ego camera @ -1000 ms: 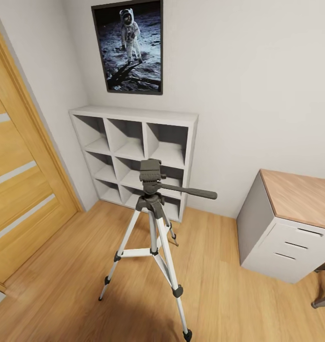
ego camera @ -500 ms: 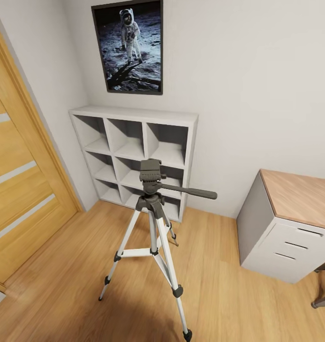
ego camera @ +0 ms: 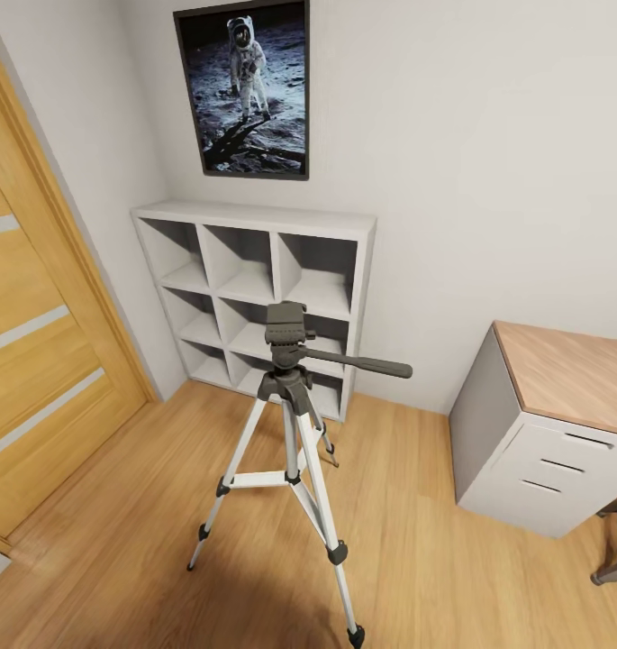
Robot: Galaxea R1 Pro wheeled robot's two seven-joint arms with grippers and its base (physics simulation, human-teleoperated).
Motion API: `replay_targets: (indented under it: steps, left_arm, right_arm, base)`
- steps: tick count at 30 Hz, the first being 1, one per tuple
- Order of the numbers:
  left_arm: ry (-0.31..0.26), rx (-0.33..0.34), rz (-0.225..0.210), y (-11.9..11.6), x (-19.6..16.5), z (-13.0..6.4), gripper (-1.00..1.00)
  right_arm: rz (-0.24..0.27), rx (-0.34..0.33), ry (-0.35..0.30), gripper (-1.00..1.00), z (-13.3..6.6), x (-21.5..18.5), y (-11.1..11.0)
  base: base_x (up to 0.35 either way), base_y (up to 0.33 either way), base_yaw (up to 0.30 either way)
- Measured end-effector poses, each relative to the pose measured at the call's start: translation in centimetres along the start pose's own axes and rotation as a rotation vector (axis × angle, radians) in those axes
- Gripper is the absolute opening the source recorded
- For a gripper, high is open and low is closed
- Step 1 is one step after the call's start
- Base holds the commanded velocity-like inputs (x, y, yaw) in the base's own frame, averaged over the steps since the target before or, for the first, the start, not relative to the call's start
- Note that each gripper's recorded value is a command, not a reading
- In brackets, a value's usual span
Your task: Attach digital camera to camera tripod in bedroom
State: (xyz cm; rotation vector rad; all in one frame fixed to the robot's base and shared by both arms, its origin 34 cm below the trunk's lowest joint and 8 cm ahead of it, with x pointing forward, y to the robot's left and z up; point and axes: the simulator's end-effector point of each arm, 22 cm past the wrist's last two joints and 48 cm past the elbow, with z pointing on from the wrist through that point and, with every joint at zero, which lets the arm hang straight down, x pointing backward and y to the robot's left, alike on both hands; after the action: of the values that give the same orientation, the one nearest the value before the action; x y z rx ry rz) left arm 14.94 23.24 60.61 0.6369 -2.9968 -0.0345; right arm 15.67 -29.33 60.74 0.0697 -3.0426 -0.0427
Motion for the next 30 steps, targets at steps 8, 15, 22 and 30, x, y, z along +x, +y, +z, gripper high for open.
replay_targets:
  steps: [8, 15, 22, 30]
  left_arm:
    - [0.041, -0.001, 0.001, 1.0, 3.3, -0.1, -1.00]
    - [0.059, 0.052, 0.008, 0.2, 4.7, -0.2, -1.00]
    - [0.059, 0.052, 0.003, 0.2, 4.7, -0.2, -1.00]
    - [0.059, 0.052, 0.004, 0.2, 4.7, -0.2, -1.00]
  right_arm:
    - [-0.016, -0.040, -0.043, 1.00, -0.3, -4.6, 1.3]
    - [0.030, -0.327, 0.073, 1.00, -3.7, -9.9, 5.4]
    - [-0.198, -0.315, -0.812, 1.00, -40.5, -49.3, 3.2]
    - [-0.231, -0.340, -0.790, 1.00, -39.8, -48.6, 4.1]
  base:
    - [0.000, 0.000, 0.000]
    - [0.000, 0.000, 0.000]
    - [0.000, 0.000, 0.000]
    - [0.000, 0.000, 0.000]
